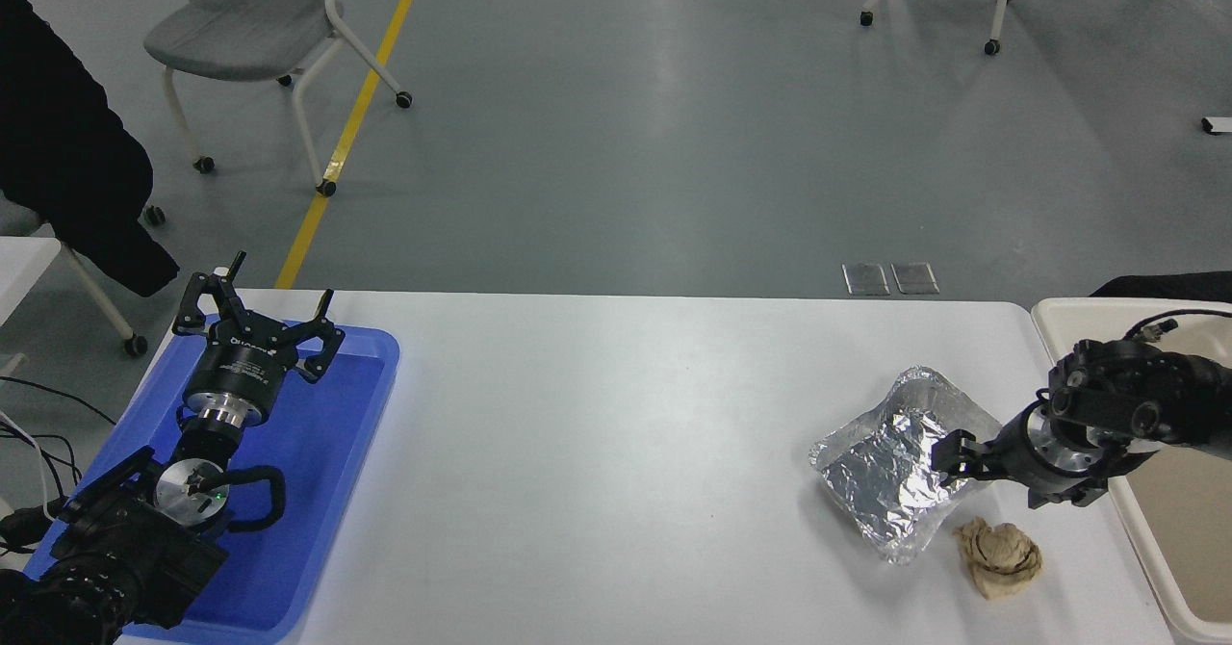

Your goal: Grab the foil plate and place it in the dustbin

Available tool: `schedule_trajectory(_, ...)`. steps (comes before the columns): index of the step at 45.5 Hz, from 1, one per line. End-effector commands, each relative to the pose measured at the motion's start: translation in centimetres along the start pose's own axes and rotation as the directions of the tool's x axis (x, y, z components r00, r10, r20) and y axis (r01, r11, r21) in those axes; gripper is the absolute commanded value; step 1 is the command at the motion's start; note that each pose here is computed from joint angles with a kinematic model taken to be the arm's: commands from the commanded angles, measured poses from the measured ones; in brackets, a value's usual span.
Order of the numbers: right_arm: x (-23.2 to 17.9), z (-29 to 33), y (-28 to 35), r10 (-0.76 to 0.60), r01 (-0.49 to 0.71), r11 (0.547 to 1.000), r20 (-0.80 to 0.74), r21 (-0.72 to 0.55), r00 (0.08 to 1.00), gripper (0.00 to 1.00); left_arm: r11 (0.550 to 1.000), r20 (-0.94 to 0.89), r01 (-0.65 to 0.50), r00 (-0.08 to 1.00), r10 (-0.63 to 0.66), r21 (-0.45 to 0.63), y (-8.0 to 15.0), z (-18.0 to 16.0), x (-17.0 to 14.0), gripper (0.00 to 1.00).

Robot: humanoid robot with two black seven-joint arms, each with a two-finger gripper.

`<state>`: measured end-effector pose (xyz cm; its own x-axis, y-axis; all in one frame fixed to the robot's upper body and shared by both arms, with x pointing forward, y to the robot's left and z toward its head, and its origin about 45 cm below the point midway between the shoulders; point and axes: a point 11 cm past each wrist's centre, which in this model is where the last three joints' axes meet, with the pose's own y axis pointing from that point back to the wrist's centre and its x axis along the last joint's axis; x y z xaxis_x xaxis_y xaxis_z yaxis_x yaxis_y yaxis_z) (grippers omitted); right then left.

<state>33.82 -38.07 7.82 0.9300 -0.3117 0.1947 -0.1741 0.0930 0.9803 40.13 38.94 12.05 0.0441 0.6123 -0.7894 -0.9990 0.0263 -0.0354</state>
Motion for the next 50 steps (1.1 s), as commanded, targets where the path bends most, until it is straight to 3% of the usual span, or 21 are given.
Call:
schedule_trajectory(1, -0.2, -1.1, -0.7, 0.027, -0.027, 1.0, 0.014, 0.015, 1.0, 0.76, 1.0, -0.001, 0.002, 1.0, -0.002, 0.001, 0.0, 0.0, -0.1, 1.0)
schedule_trajectory(4, -0.2, -1.1, -0.7, 0.025, -0.025, 1.0, 0.013, 0.012, 1.0, 0.56, 1.0, 0.0, -0.001, 1.0, 0.001, 0.0, 0.0, 0.0, 0.0, 1.0)
schedule_trajectory(5, -0.1, -1.1, -0.6, 0.028, -0.028, 1.0, 0.013, 0.012, 1.0, 0.54, 1.0, -0.001, 0.002, 1.0, -0.002, 0.001, 0.0, 0.0, -0.1, 1.0)
schedule_trajectory(16, -0.2, -0.1, -0.6, 0.023, -0.023, 1.0, 0.016, -0.014, 1.0, 0.53, 1.0, -0.001, 0.002, 1.0, -0.002, 0.001, 0.0, 0.0, -0.1, 1.0)
schedule_trajectory(19, -0.2, 0.0, -0.5, 0.024, -0.024, 1.0, 0.018, -0.016, 1.0, 0.48, 1.0, 0.0, -0.001, 1.0, 0.001, 0.0, 0.0, 0.0, 0.0, 1.0)
schedule_trajectory(21, -0.1, 0.0, -0.5, 0.025, -0.025, 1.0, 0.018, -0.016, 1.0, 0.34, 1.0, -0.001, 0.002, 1.0, -0.002, 0.001, 0.0, 0.0, -0.1, 1.0)
schedule_trajectory(23, -0.1, 0.0, -0.5, 0.025, -0.025, 1.0, 0.017, -0.017, 1.0, 0.07, 1.0, -0.001, 0.002, 1.0, -0.002, 0.001, 0.0, 0.0, -0.1, 1.0)
schedule_trajectory(24, -0.1, 0.0, -0.5, 0.026, -0.026, 1.0, 0.017, -0.016, 1.0, 0.0, 1.0, 0.0, -0.001, 1.0, 0.001, 0.0, 0.0, 0.0, 0.0, 1.0)
schedule_trajectory(50, 4.0, -1.9, 4.8, 0.055, -0.055, 0.999, -0.019, 0.004, 0.998, 0.0, 1.0, 0.0, -0.001, 1.0, 0.001, 0.0, 0.0, 0.0, 0.0, 1.0)
